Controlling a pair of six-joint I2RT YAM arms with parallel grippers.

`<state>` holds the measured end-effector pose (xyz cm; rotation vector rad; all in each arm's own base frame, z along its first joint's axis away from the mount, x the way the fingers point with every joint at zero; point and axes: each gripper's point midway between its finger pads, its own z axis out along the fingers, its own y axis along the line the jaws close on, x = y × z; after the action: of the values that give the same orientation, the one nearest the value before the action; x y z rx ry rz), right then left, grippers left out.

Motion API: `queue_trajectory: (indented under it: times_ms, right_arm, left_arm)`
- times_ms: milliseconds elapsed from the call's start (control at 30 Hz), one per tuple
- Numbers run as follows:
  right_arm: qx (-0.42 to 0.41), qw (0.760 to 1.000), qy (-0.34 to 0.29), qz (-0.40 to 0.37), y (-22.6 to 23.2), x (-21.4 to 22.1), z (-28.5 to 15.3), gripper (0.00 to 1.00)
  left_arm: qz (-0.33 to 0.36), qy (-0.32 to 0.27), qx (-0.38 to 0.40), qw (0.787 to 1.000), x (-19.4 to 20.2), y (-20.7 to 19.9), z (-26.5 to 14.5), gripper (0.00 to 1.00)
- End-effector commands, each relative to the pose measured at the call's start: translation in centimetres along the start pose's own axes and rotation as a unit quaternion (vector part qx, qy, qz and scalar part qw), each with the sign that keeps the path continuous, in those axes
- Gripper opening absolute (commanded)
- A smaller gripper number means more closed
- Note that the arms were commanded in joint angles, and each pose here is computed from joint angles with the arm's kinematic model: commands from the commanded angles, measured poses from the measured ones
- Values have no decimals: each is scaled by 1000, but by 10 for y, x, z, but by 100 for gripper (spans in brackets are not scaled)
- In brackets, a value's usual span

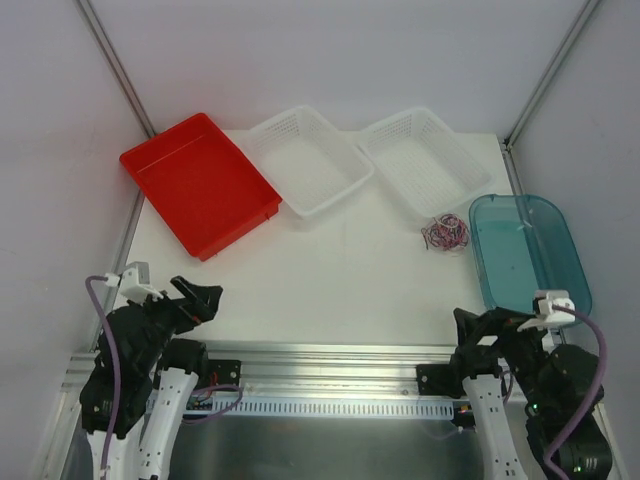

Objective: Untangle the cables

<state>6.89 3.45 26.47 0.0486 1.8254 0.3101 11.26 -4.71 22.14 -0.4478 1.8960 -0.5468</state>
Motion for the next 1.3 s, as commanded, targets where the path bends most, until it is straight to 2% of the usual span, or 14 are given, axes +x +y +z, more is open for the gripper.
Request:
queue_trajectory:
  times_ms: [0,133,300,433,567,800,1033,1067,1267]
  right_arm:
    - [-23,999,28,24,12,-19,37,97]
    - [23,994,95,43,-3,-18,77,97]
    - [65,988,136,40,-21,-16,124,97]
    - [128,981,145,32,-48,-11,159,97]
    - [135,979,145,51,-52,-10,196,99]
    - [169,970,165,62,-66,10,259,83]
    - [184,958,215,41,-75,42,319,82]
    - [191,950,242,41,-80,60,328,82]
    - [207,935,287,37,-87,92,351,81]
  left_arm:
    - [-3,51,32,998,7,-17,24,99]
    - [17,87,24,996,17,-12,51,99]
    - [50,89,24,995,19,-5,76,99]
    - [60,87,46,993,22,-9,92,99]
    - [58,104,62,991,28,-13,92,99]
    - [57,89,73,992,25,-16,89,99]
    - [51,104,67,991,28,-13,94,99]
    - [49,107,65,991,29,-12,94,99]
    - [41,112,60,991,28,-9,97,99]
